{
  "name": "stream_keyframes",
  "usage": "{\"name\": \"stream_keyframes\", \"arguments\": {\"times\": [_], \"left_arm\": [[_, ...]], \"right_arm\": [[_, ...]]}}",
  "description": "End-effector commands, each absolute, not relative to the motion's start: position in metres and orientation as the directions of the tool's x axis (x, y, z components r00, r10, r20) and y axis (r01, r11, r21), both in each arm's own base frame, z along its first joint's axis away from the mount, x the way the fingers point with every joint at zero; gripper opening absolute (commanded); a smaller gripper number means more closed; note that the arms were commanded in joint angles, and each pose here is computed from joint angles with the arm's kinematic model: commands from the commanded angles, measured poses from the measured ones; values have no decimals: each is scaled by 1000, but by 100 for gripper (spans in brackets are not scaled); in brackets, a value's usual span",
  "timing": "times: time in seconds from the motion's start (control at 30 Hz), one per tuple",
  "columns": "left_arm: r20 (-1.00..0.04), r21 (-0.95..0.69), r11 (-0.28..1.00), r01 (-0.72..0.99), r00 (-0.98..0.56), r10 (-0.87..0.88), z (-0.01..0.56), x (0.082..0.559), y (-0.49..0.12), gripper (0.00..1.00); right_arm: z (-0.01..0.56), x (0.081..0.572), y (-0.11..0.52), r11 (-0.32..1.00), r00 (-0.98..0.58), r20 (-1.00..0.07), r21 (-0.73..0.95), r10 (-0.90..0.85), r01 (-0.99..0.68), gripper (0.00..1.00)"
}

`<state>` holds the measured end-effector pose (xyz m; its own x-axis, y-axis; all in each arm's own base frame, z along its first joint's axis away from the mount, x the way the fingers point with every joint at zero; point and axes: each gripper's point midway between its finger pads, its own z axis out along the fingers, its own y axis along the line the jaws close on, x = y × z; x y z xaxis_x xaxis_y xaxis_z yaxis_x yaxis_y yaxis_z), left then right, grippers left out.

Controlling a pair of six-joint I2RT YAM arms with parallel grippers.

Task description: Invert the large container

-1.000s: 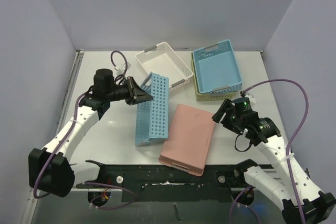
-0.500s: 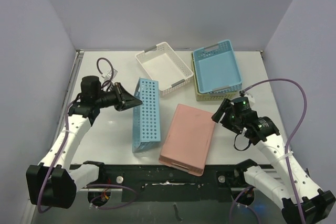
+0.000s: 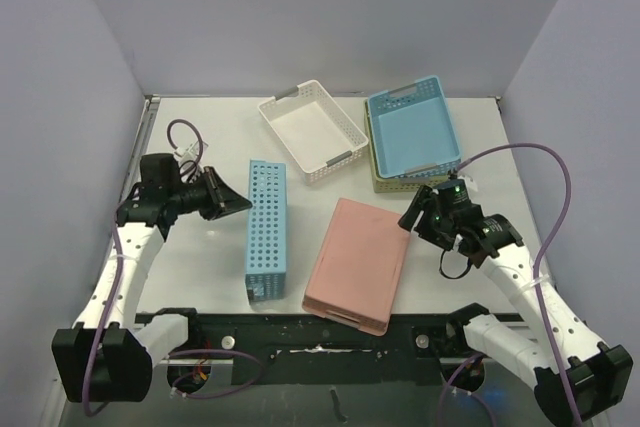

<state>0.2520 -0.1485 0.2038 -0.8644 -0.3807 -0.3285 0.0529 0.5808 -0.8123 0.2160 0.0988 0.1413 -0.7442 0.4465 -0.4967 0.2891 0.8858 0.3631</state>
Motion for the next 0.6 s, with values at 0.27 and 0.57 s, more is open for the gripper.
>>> {"name": "stream_keyframes", "arguments": {"times": [0.27,0.57], "left_arm": [[-406,-483,854,-194,-814,-414,137,245,-67,0],[-508,-250,900,-356,-744,-435,152,253,-13,42]], "right_arm": [[149,229,110,880,-727,-525,411,443,239,67],[147,232,112,881,-730,-523,407,440,239,67]]}}
